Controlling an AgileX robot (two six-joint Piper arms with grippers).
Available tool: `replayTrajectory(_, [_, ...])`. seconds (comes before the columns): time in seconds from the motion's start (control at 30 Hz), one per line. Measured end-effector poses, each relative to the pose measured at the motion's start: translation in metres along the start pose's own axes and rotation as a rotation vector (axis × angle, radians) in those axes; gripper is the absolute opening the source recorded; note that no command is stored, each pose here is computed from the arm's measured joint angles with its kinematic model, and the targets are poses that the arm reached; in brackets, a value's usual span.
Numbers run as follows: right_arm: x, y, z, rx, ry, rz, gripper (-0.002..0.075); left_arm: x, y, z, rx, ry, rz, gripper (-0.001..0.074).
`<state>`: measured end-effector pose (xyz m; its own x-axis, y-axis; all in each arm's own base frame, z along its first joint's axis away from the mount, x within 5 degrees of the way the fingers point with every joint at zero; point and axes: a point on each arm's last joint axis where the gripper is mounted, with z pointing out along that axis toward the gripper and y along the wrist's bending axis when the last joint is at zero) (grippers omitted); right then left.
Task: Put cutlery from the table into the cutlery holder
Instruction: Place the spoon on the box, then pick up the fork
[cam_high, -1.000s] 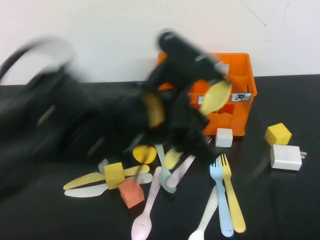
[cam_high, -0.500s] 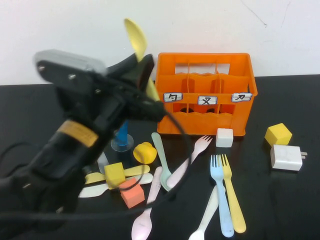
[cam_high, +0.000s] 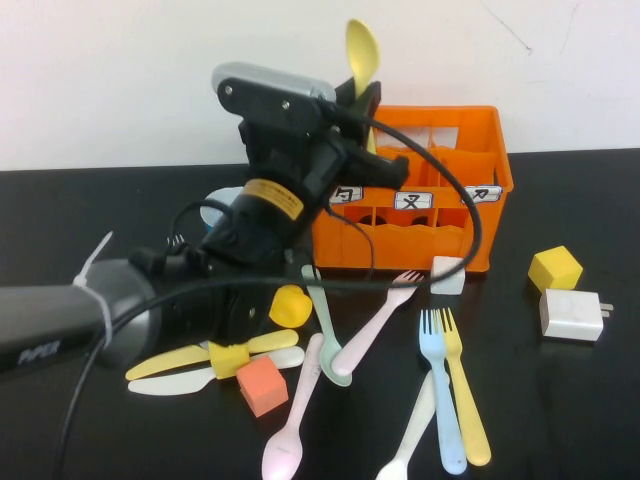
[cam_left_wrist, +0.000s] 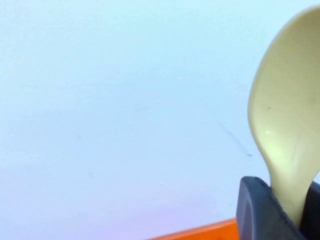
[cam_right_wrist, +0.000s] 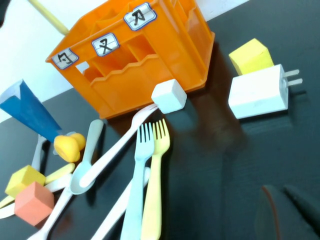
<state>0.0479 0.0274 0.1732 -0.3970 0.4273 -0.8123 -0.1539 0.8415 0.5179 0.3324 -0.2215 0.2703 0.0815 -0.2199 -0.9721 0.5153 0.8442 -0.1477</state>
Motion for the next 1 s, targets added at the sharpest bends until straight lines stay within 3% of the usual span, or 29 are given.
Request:
replayTrajectory(0.13, [0.0, 0.0, 0.0, 0.0, 0.0, 0.0, -0.0003, 0.003, 0.014, 0.007, -0.029, 0.016, 0.012, 0.0128])
replayTrajectory(0.37, [-0.002, 0.0, 0.0, 0.002, -0.018, -0.025, -0.0003, 0.016, 0.027, 0.007, -0.053, 0.156, 0.033, 0.0301])
replayTrajectory(0.6, [-0.004, 0.001, 0.0, -0.014, -0.045, -0.013, -0.0003, -0.008, 0.028, 0.003, -0.051, 0.084, 0.065, 0.0325])
replayTrajectory(0.7, [-0.004, 0.003, 0.0, -0.028, -0.05, -0.041, -0.0003, -0.047, 0.023, -0.008, -0.043, 0.042, 0.137, 0.0298])
replayTrajectory(0.8, [-0.005, 0.004, 0.0, -0.044, -0.06, -0.075, -0.0003, -0.087, 0.016, -0.027, -0.032, 0.072, 0.216, 0.0192])
replayTrajectory(0.9, [-0.007, 0.006, -0.001, -0.052, -0.069, -0.114, -0.0003, -0.117, 0.01, -0.054, -0.016, 0.179, 0.27, 0.0069])
replayTrajectory(1.0, [-0.018, 0.014, -0.006, -0.068, -0.1, -0.156, -0.0003, -0.131, 0.006, -0.083, -0.001, 0.337, 0.258, 0.002])
